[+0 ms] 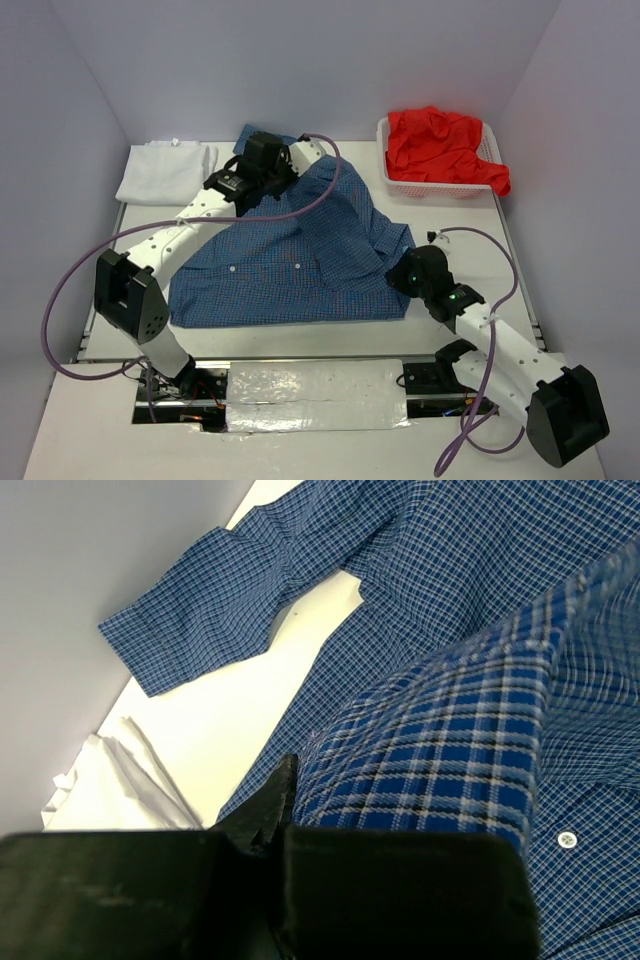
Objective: Fold and stack the long sleeve shirts
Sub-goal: Fold the shirt
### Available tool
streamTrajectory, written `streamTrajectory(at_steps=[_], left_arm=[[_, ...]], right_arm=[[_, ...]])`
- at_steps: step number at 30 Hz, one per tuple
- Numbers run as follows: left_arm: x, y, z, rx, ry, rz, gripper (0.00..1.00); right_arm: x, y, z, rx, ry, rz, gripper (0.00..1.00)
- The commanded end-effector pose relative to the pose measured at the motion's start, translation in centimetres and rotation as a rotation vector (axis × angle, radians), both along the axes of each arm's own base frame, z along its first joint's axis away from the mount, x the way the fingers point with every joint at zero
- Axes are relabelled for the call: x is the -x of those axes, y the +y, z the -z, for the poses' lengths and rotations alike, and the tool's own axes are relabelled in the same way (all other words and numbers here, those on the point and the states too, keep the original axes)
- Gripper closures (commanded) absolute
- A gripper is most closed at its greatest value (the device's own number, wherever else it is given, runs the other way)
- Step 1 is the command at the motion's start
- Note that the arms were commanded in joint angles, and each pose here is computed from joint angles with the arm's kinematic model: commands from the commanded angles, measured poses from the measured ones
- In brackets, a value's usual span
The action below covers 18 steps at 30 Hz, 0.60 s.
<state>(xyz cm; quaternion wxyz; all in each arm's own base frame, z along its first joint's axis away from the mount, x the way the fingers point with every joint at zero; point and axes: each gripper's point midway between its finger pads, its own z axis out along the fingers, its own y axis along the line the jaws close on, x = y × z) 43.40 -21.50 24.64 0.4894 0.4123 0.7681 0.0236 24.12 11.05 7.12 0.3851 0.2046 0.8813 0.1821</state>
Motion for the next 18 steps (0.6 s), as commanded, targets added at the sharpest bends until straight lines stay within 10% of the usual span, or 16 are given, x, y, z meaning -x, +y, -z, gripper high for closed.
streamTrajectory(at_steps=[1, 6, 12, 18], left_arm=[[-0.8, -1.8, -1.0, 0.036, -0.041, 0.042, 1.0], [-0.7, -3.1, -0.2, 0.038, -0.032, 0.067, 1.0], [-1.0, -3.8, 0.0, 0.062, -0.01, 0.064, 1.0], [-1.1, -4.6, -0.5, 0.094, 0.008, 0.065, 1.0]], right_arm=[[-0.7, 0.1, -0.8, 0.029, -0.022, -0.029, 0.54], [-2.0, 0.8, -3.5, 0.06, -0.074, -0.064, 0.58], [-3.4, 5.6, -6.3, -0.051, -0.205, -0.216, 1.0], [-4.6, 10.2, -2.4, -0.203, -0.052, -0.301, 1.0]])
